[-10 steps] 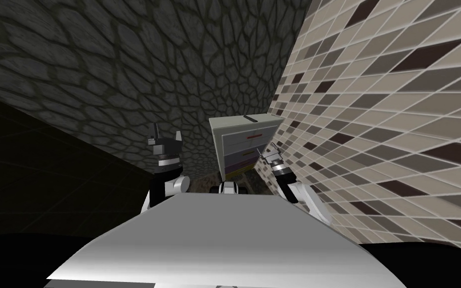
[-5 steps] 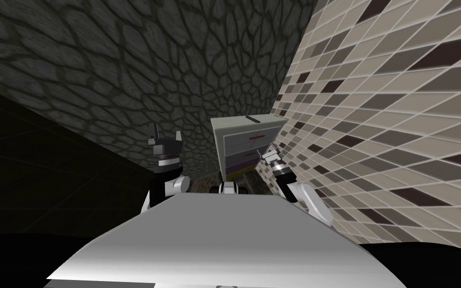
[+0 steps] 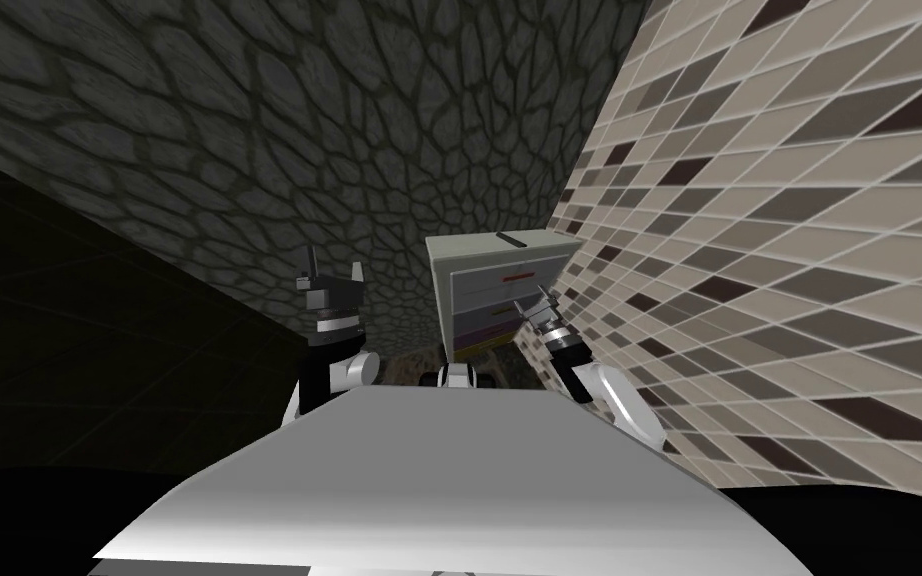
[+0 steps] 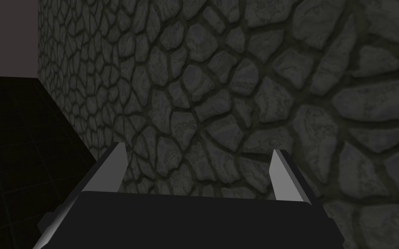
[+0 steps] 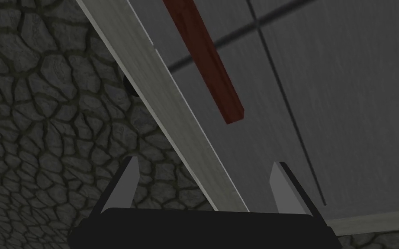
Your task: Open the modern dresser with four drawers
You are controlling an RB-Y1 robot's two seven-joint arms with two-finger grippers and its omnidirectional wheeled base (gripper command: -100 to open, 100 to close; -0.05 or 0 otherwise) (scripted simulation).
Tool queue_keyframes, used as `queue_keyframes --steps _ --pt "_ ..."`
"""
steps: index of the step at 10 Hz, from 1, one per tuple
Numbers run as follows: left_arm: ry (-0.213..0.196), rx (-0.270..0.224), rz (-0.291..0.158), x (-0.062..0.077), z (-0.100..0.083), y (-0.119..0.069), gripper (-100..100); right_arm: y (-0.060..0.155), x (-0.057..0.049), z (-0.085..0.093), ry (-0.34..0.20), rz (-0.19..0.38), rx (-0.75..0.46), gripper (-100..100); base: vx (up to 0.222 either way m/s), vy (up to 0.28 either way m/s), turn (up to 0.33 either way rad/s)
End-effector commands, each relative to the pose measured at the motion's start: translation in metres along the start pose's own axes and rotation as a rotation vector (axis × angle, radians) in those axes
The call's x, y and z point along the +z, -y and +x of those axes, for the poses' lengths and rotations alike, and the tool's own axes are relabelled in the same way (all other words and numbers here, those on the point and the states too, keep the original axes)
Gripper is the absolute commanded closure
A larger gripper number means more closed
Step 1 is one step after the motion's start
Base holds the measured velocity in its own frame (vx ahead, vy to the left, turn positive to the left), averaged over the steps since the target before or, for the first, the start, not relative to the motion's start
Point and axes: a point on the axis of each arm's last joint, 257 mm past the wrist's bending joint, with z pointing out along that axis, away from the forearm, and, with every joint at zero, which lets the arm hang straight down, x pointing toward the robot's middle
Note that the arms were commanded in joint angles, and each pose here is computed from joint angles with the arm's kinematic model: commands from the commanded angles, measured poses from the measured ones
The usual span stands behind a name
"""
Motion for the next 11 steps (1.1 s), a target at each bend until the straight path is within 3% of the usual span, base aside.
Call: queue_keyframes --steps 1,11 --pt "0.0 0.0 0.0 0.0 0.0 0.0 0 -0.004 0.001 0.005 -0.01 -0.014 -0.117 -100 0.022 -0.002 0.082" --pt "0.0 0.0 0.0 0.0 0.0 0.0 0 -0.015 0.005 0.02 -0.031 -0.065 -0.508 -100 0.023 -0.003 0.075"
